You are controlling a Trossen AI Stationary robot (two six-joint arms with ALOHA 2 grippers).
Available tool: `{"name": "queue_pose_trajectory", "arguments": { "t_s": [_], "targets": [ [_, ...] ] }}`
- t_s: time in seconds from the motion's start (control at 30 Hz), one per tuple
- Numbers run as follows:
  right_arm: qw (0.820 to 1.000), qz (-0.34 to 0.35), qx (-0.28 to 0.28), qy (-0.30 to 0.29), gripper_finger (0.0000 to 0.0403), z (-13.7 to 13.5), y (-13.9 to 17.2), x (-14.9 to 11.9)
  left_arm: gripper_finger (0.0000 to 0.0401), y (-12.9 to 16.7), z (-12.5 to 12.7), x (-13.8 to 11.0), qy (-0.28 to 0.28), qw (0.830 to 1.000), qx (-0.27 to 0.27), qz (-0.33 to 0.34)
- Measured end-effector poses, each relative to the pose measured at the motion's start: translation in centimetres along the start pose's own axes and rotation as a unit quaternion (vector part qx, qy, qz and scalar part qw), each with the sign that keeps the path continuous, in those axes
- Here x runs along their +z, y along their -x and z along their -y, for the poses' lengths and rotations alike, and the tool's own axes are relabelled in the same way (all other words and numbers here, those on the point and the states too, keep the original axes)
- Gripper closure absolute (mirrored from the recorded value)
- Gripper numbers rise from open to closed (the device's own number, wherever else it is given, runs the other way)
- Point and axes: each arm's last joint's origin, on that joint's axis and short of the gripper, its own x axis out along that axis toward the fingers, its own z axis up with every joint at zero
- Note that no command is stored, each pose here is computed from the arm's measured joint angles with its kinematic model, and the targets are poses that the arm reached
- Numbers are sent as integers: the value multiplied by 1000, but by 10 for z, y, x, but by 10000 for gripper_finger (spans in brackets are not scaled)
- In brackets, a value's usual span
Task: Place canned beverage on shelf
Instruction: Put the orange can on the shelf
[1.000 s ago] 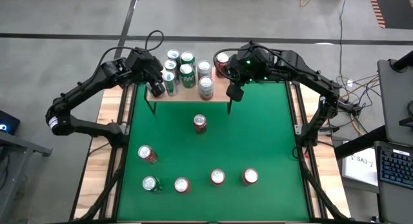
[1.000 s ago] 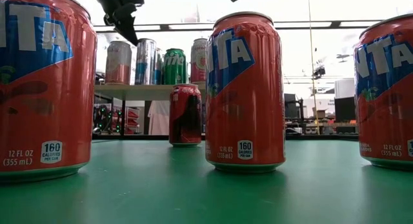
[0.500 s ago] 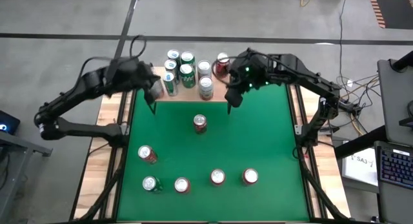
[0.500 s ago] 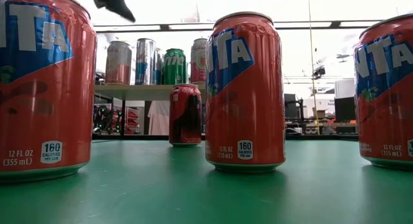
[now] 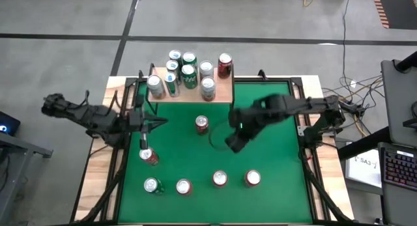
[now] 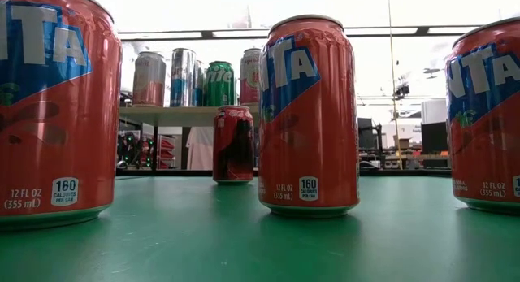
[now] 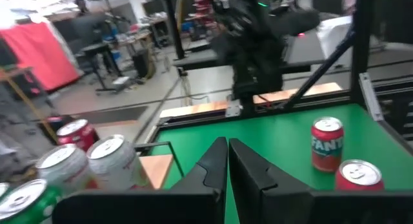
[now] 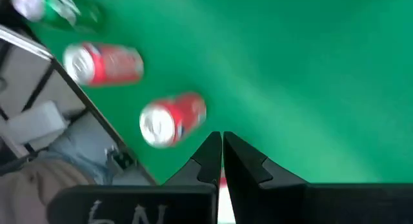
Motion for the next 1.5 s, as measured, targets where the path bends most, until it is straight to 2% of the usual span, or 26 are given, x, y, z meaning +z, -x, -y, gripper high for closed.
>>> {"name": "queue_pose_trajectory", "arguments": {
  "t_s": [0.1,0.27,0.6,0.77,1.1,1.3,1.5],
  "targets": [
    [998,-45,-19,-39,394,-8,-18,-25,401,6,10,0,-12,1000,16,-1],
    [991,-95,-62,-77,394,-17,-42,-67,401,9,23,0,-29,1000,-9,0],
    [978,-121,-122,-121,394,-22,-65,-124,401,0,31,-3,-42,999,-13,-14],
    [976,-124,-133,-123,394,-22,-68,-137,401,-4,36,-5,-50,998,-14,-23],
    [970,-113,-143,-163,390,-20,-71,-136,401,-7,38,-6,-53,998,-15,-27],
    [972,-89,-145,-160,336,-20,-71,-135,401,-5,36,-5,-55,998,-14,-23],
    [970,-85,-146,-172,229,-20,-71,-134,401,0,29,-2,-55,998,35,-20]
  ]
}}
